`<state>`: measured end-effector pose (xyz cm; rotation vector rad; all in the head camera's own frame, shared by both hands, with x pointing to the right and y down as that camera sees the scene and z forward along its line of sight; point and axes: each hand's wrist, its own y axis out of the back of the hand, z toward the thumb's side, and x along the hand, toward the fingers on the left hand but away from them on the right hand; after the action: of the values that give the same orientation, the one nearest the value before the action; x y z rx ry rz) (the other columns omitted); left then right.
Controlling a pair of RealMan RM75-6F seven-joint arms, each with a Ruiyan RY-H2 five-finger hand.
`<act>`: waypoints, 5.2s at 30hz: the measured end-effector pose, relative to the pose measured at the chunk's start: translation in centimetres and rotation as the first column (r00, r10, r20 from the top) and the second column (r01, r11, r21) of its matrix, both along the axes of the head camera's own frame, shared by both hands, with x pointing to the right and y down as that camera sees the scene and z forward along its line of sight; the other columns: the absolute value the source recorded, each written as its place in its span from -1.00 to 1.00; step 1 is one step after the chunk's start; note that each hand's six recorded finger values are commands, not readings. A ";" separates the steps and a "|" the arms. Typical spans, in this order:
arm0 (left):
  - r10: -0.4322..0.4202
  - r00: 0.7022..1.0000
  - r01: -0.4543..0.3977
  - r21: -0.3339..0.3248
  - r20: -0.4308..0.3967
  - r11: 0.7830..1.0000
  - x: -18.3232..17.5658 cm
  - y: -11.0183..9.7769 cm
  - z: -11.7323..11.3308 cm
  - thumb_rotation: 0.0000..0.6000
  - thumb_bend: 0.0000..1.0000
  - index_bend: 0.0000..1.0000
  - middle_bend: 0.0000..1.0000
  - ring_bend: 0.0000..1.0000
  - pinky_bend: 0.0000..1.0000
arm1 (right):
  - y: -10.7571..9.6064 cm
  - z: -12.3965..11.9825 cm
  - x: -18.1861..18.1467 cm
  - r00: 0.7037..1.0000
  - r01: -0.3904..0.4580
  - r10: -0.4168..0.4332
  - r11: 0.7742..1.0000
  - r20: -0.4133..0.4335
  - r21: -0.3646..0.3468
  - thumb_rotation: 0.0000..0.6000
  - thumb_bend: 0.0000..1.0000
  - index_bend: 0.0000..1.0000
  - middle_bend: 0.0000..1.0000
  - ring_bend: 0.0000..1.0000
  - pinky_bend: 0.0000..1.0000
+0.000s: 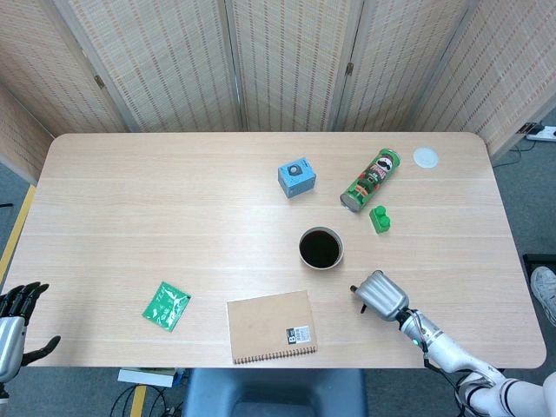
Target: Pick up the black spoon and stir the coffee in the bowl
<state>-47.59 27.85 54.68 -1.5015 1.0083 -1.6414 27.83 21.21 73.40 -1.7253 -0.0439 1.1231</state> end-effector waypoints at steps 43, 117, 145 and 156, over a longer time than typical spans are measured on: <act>-0.016 1.000 0.016 0.000 -0.009 1.000 -0.7 0.4 0.2 1.00 -0.59 -0.63 -0.66 -0.72 -0.62 | -0.8 0.1 -2.7 0.954 0.280 -0.266 0.955 -0.136 0.095 1.00 -0.55 0.07 0.99 1.00 1.00; -0.013 1.000 0.013 -0.002 -0.007 1.000 -0.4 0.4 -0.2 1.00 -0.59 -0.63 -0.66 -0.72 -0.62 | -11.7 -1.1 -10.8 0.651 -0.476 0.635 0.768 0.416 -0.428 1.00 -0.23 0.35 1.00 1.00 1.00; -0.017 1.000 0.017 -0.009 0.003 1.000 -0.4 0.4 0.0 1.00 -0.59 -0.63 -0.66 -0.72 -0.62 | -10.3 2.0 -9.3 0.564 -0.489 0.743 0.652 0.361 -0.580 1.00 -0.22 0.38 1.00 1.00 1.00; -0.022 1.000 0.023 -0.018 0.015 1.000 -0.6 0.5 0.0 1.00 -0.59 -0.63 -0.66 -0.72 -0.62 | -12.3 3.0 -8.0 0.555 -0.538 0.756 0.645 0.349 -0.542 1.00 -0.21 0.39 1.00 1.00 1.00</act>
<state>-48.21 28.36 54.72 -1.4929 1.0085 -1.6788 19.83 8.88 76.36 -2.4542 -1.0011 1.1486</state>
